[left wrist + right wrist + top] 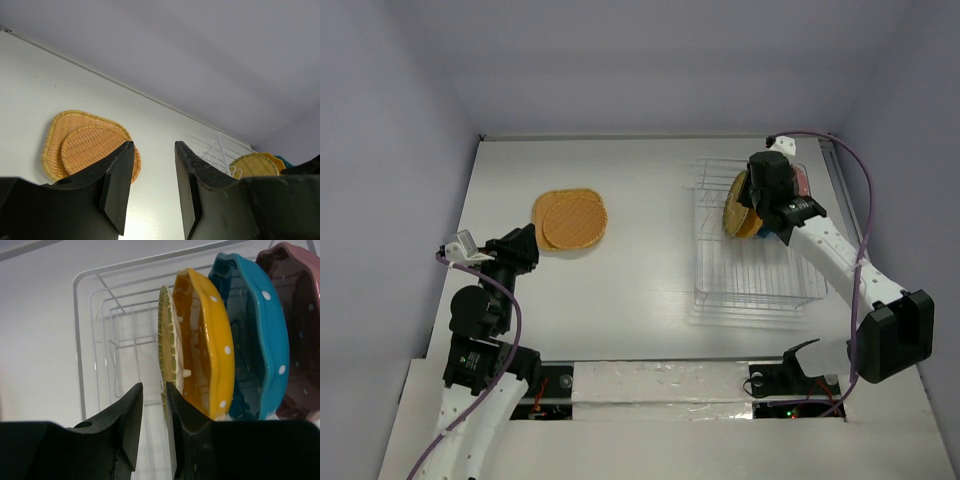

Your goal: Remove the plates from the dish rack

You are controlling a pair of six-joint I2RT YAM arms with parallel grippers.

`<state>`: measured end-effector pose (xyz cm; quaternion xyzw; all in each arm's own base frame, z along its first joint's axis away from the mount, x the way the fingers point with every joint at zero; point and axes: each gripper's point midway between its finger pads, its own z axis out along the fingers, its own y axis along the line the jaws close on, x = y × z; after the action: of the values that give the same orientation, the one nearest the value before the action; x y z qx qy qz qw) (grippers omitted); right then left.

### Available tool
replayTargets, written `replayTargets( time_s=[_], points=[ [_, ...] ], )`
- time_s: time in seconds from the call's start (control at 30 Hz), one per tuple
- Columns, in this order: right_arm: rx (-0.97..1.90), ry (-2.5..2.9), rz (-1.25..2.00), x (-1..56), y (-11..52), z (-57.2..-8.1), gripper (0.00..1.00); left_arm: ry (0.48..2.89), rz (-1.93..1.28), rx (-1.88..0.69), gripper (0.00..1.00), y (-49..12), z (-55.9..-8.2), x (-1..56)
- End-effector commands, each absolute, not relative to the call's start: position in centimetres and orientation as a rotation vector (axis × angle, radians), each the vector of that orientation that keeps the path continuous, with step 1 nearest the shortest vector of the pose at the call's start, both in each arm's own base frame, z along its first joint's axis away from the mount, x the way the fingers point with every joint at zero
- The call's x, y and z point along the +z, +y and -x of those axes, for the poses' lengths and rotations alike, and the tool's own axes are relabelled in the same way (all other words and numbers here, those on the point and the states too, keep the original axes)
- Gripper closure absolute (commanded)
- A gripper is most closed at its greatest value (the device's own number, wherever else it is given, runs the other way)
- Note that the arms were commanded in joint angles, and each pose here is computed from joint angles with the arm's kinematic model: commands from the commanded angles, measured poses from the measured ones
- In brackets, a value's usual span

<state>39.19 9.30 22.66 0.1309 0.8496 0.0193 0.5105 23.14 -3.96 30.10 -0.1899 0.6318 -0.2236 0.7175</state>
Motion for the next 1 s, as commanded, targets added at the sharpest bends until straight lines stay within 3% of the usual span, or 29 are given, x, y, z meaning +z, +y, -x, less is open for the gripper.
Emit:
replayTargets(
  time_s=[0.0, 0.97],
  points=[
    [-0.02, 2.052, -0.341, 21.7, 8.2, -39.5, 0.69, 1.352, 0.413, -0.506, 0.65, -3.9, -23.2, 31.4],
    [-0.192, 2.1, -0.389, 18.5, 6.3, -39.8, 0.68, 1.355, 0.413, -0.505, 0.65, -4.0, -23.3, 31.3]
  ],
)
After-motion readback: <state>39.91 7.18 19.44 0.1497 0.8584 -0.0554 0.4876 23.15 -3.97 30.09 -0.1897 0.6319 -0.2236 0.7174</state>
